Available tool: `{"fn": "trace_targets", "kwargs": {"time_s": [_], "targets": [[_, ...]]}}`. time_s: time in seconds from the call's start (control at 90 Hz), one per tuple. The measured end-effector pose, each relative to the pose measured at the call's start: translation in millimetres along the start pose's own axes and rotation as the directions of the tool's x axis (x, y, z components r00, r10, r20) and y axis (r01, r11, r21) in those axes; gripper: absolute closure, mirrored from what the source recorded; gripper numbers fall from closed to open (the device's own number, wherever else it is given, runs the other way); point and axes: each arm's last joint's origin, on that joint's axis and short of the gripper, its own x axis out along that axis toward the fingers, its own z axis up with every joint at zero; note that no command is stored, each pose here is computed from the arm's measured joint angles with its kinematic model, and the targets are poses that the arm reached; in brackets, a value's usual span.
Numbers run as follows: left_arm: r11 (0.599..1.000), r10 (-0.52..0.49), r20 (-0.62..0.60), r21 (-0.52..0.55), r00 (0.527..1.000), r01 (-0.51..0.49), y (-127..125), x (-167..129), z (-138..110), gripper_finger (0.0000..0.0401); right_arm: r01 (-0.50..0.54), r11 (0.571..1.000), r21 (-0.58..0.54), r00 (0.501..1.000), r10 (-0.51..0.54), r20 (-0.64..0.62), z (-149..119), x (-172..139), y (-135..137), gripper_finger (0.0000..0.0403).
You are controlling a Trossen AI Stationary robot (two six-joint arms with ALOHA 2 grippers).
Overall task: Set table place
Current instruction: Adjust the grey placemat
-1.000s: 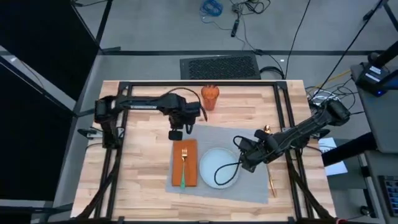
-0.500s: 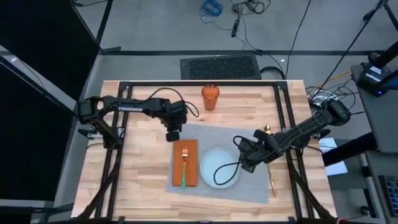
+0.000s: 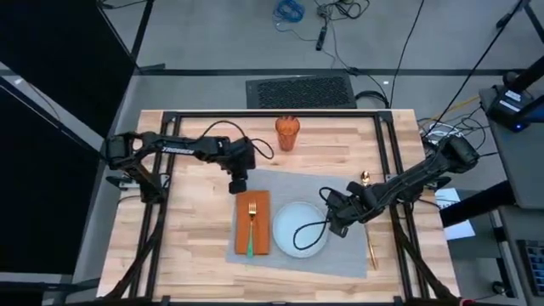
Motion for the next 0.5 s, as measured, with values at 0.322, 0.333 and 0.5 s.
{"fn": "trace_targets", "kwargs": {"time_s": [0.322, 0.333, 0.5], "targets": [[0.999, -0.036, -0.053, 0.002, 0.998, 0.036, 1.3, 28.1, -9.9, 0.0398, -0.003, 1.0, -0.005, 1.0, 0.003, 0.006, 10.5, 4.2, -7.8, 0.0392], [0.999, -0.038, -0.054, 0.004, 0.998, 0.038, 1.2, 28.7, -10.0, 0.0398, -0.003, 1.0, -0.005, 1.0, 0.003, 0.006, 10.8, 4.3, -8.1, 0.0392], [0.999, -0.044, -0.056, 0.023, 0.997, 0.046, 0.9, 29.4, -10.3, 0.0398, 0.001, 1.0, -0.003, 1.0, -0.001, 0.004, 14.7, 5.4, -11.8, 0.0392]]}}
